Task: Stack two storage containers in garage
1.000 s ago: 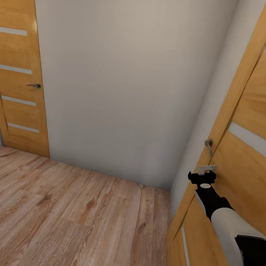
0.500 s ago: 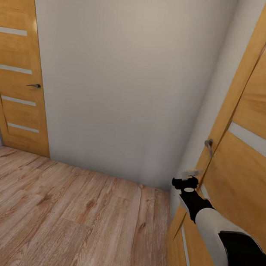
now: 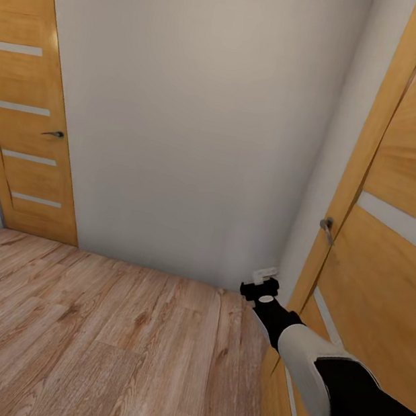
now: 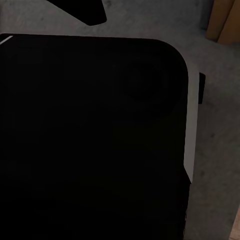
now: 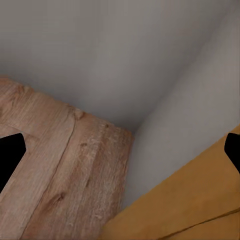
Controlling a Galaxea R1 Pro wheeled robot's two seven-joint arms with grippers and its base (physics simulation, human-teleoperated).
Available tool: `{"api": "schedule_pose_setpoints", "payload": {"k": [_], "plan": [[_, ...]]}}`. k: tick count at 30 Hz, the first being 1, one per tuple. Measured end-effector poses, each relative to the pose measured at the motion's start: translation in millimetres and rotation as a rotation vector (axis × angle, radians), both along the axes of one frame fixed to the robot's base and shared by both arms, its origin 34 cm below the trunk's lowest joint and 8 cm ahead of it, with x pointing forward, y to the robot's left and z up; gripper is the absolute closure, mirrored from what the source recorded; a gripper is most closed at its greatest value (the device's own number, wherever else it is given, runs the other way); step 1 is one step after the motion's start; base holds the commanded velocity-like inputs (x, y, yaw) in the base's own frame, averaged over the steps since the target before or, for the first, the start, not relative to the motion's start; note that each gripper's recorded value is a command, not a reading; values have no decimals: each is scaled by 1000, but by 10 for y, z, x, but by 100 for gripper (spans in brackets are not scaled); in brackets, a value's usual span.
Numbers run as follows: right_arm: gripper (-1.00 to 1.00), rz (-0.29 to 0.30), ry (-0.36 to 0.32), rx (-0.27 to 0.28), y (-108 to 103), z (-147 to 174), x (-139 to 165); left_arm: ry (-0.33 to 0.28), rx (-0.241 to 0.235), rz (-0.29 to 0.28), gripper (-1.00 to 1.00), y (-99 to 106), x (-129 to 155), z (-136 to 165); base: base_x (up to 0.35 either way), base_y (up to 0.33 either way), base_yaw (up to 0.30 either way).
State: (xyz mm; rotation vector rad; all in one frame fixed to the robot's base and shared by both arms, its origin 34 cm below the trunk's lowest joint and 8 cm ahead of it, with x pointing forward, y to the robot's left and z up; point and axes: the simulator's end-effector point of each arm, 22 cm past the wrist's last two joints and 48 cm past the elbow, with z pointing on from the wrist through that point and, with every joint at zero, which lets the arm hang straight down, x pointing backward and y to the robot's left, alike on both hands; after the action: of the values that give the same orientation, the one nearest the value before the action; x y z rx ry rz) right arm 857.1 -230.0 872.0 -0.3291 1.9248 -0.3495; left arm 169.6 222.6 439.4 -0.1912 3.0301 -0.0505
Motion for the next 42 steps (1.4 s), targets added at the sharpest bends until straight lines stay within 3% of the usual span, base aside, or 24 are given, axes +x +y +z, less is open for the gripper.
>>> {"api": "schedule_pose_setpoints", "payload": {"k": [7,18,22,24,30,42], "plan": [[-100,14,25,-1,28,-185,-93,0,0,0,-100,-1,0,0,0,0,0],[-100,85,125,-18,229,-929,-555,0,0,-1,-100,1,0,0,0,0,0],[-100,77,163,20,230,-1169,-725,0,0,0,-100,0,0,0,0,0,0],[-100,62,200,76,240,-1349,-858,0,0,0,-100,-1,0,0,0,0,0],[-100,116,292,166,423,-1670,-1125,0,0,0,-100,-1,0,0,0,0,0],[-100,127,372,186,475,-2044,-1484,0,0,0,-100,-1,0,0,0,0,0]]}}
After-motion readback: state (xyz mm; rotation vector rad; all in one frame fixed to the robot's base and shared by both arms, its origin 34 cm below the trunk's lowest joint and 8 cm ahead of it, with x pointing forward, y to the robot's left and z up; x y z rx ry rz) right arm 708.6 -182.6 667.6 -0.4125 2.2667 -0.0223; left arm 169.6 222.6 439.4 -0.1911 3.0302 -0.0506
